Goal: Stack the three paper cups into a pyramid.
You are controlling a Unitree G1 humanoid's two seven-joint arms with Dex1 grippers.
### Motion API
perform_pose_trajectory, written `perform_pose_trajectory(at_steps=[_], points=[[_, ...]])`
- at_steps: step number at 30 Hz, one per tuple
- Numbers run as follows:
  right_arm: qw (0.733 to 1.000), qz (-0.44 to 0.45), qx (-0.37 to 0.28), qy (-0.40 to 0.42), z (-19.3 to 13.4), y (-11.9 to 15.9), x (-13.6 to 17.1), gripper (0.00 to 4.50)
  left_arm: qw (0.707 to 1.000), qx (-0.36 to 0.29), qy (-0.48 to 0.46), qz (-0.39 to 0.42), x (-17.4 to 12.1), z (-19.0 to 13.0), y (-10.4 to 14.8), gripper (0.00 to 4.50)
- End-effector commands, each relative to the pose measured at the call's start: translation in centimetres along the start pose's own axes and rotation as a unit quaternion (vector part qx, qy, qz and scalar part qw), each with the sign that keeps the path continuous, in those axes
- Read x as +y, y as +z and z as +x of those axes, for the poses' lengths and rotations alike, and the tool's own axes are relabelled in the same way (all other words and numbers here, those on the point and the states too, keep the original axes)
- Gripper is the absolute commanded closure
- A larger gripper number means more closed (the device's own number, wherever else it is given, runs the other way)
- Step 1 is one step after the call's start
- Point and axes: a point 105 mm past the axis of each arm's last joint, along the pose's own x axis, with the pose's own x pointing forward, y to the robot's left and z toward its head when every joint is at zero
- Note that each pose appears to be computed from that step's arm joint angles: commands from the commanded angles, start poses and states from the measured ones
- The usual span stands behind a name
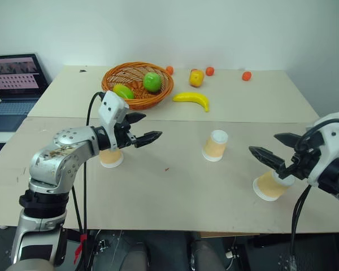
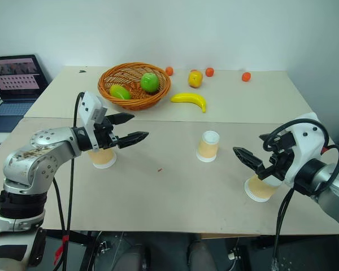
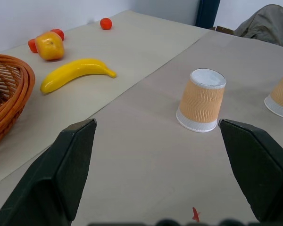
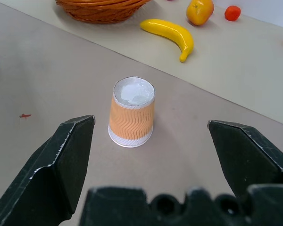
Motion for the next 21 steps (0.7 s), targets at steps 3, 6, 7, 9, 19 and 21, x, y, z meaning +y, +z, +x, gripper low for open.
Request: perform_pose_trajectory(at_steps=[3,6,7,9,19,21], points=[[0.999,-0.016,-0.040,-0.007,0.0,1.6,0.3,0.00,0.999,-0.045,0.001,0.022,0.1,-0.7,1.9,0.08],[0.999,-0.018,-0.044,-0.006,0.2,1.8,0.4,0.00,0.998,-0.056,0.003,0.028,0.1,-0.7,2.2,0.08],[0.999,-0.019,-0.044,-0.006,0.2,1.9,0.4,0.00,0.998,-0.059,0.004,0.029,0.2,-0.7,2.3,0.08],[0.999,-0.020,-0.046,-0.006,0.3,2.0,0.4,0.00,0.998,-0.062,0.003,0.029,0.2,-0.6,2.4,0.08],[0.999,-0.024,-0.045,-0.016,-0.2,2.2,0.5,0.00,0.997,-0.052,-0.049,0.030,-1.0,-0.5,2.4,0.08],[0.999,-0.024,-0.045,-0.019,-0.4,2.2,0.5,0.00,0.997,-0.045,-0.059,0.032,-1.2,-0.5,2.3,0.08]])
